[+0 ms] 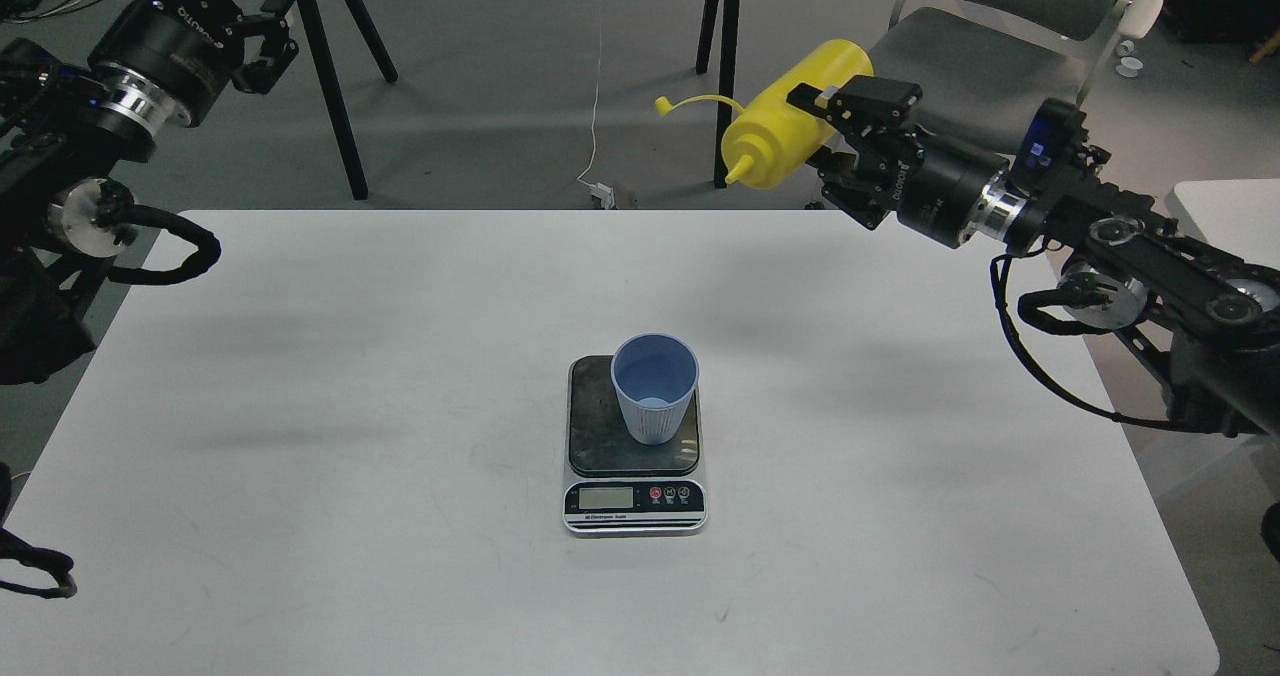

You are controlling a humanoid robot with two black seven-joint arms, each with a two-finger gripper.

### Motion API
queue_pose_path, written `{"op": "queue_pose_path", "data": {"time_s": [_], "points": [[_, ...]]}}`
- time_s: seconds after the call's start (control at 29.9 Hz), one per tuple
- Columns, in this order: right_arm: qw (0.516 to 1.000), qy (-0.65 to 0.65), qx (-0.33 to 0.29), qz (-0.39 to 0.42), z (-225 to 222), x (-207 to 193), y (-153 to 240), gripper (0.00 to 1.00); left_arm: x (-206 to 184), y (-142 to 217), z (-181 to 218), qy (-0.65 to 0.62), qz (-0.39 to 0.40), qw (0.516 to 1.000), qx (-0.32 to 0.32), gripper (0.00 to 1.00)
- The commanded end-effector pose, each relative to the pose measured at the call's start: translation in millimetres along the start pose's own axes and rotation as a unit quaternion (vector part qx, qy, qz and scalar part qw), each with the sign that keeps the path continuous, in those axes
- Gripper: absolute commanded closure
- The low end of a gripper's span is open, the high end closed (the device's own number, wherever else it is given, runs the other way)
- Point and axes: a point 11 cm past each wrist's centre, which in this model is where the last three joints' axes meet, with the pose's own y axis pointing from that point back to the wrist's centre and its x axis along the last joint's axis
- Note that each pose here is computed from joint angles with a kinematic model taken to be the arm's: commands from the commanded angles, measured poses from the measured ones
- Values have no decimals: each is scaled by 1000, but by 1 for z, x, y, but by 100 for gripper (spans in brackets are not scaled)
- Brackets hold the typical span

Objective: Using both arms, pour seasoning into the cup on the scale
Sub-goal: 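Lift the yellow bottle with the right gripper above the cup, then tilt the bottle nozzle down and squeeze sauce into the cup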

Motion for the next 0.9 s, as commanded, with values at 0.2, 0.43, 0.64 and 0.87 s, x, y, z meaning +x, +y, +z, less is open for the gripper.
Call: {"op": "queue_pose_path", "data": {"time_s": [0.2,0.43,0.64,0.87], "points": [[964,249,-61,-73,-53,-8,-25,44,-1,0,-1,1,0,1000,0,6],[924,361,-79,-100,-67,-18,-31,44,0,0,-1,2,0,1000,0,6],[894,422,-84,-127,-69,-33,-36,44,0,1,-4,3,1,1000,2,6],[881,445,-80,-138,-71,-46,-45,44,-3,0,-6,5,-1,1000,3,6]]}}
